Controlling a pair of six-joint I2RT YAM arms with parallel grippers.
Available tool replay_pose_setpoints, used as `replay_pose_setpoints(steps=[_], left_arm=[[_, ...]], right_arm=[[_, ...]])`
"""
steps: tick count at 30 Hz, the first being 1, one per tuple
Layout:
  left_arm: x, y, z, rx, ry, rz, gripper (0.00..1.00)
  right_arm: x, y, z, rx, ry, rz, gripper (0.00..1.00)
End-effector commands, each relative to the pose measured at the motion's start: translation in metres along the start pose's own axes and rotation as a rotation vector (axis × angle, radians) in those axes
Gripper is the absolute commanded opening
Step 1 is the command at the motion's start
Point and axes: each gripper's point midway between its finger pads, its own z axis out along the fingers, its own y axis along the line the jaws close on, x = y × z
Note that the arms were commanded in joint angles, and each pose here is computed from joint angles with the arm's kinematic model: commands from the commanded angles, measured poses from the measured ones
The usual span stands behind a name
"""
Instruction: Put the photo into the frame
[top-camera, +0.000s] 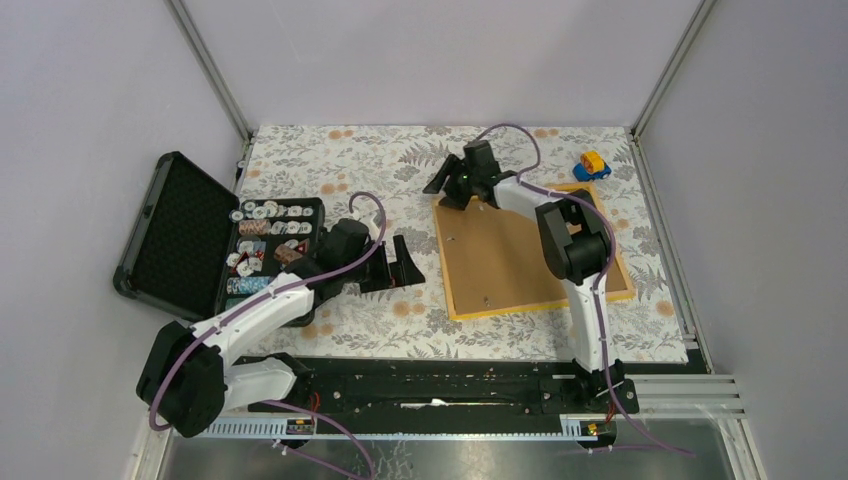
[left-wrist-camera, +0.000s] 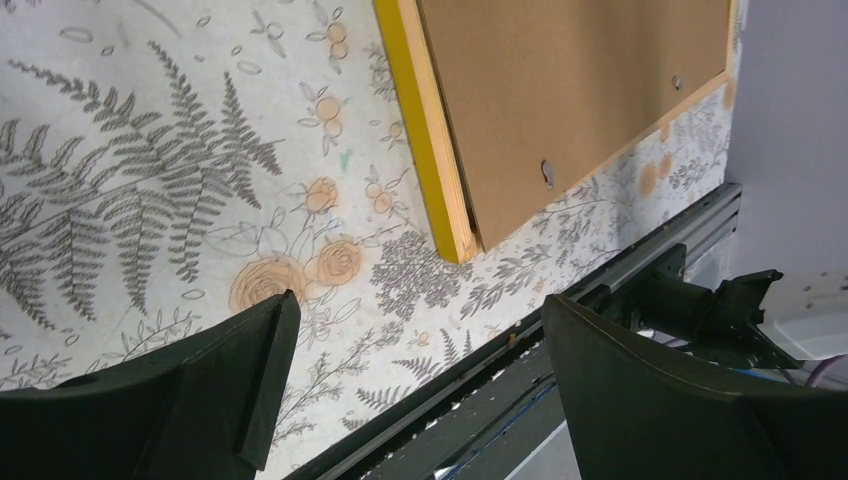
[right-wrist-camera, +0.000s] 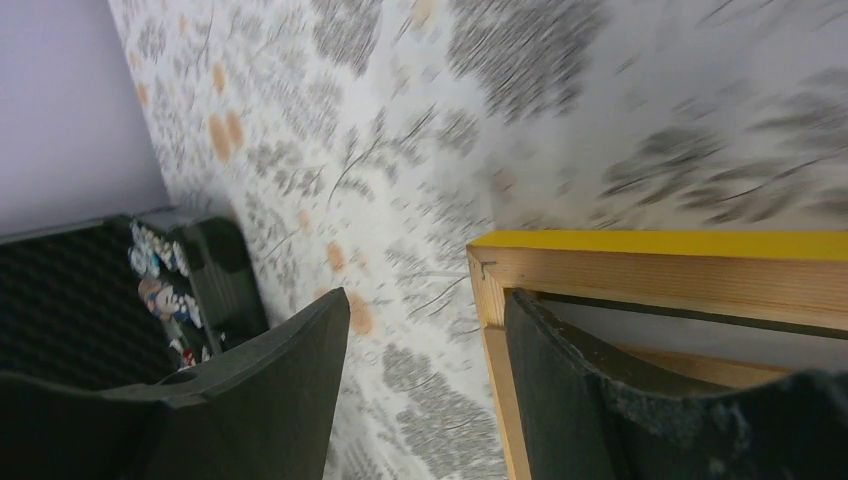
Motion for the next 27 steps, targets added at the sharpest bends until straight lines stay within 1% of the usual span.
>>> replay_pose_setpoints(steps=[1, 5, 7, 10, 12, 14, 16, 18, 21, 23, 25, 27], left_arm=[[-0.003, -0.002, -0.003, 0.029, -0.026, 0.004, 0.99], [-0.003, -0.004, 0.0, 0.049, -0.02, -0.008, 0.99], [-0.001, -0.004, 0.003, 0.054, -0.007, -0.011, 0.99], [0.007, -0.003, 0.011, 0.071, 0.035, -0.024, 0.99], [0.011, -0.004, 0.016, 0.089, 0.056, -0.037, 0.99], [0.014, -0.005, 0.02, 0.107, 0.069, -0.048, 0.99], [0.016, -0.006, 0.025, 0.123, 0.083, -0.052, 0.99], [0.019, -0.011, 0.03, 0.147, 0.099, -0.05, 0.99], [0.025, -0.02, 0.037, 0.177, 0.133, -0.036, 0.99], [0.028, -0.027, 0.039, 0.195, 0.15, -0.015, 0.99], [0.033, -0.031, 0.04, 0.21, 0.167, 0.006, 0.99], [0.036, -0.031, 0.039, 0.218, 0.178, 0.019, 0.99]], right_arm=[[0.053, 0.047, 0.005, -0.088, 0.107, 0.028, 0.66], [0.062, 0.081, -0.004, -0.174, 0.151, -0.028, 0.68], [0.057, 0.087, -0.017, -0.164, 0.143, -0.096, 0.72], [0.047, 0.075, -0.048, -0.054, 0.111, -0.297, 0.8], [0.039, 0.062, -0.075, 0.025, 0.074, -0.402, 0.87], [0.031, 0.04, -0.103, 0.09, 0.044, -0.456, 0.93], [0.017, 0.006, -0.132, 0.135, 0.025, -0.425, 0.96], [-0.002, -0.036, -0.16, 0.175, -0.003, -0.345, 0.99], [-0.043, -0.106, -0.204, 0.274, -0.106, -0.185, 1.0], [-0.071, -0.146, -0.232, 0.31, -0.193, -0.073, 1.0], [-0.102, -0.184, -0.26, 0.364, -0.296, 0.025, 1.0], [-0.124, -0.215, -0.278, 0.448, -0.371, 0.088, 1.0]])
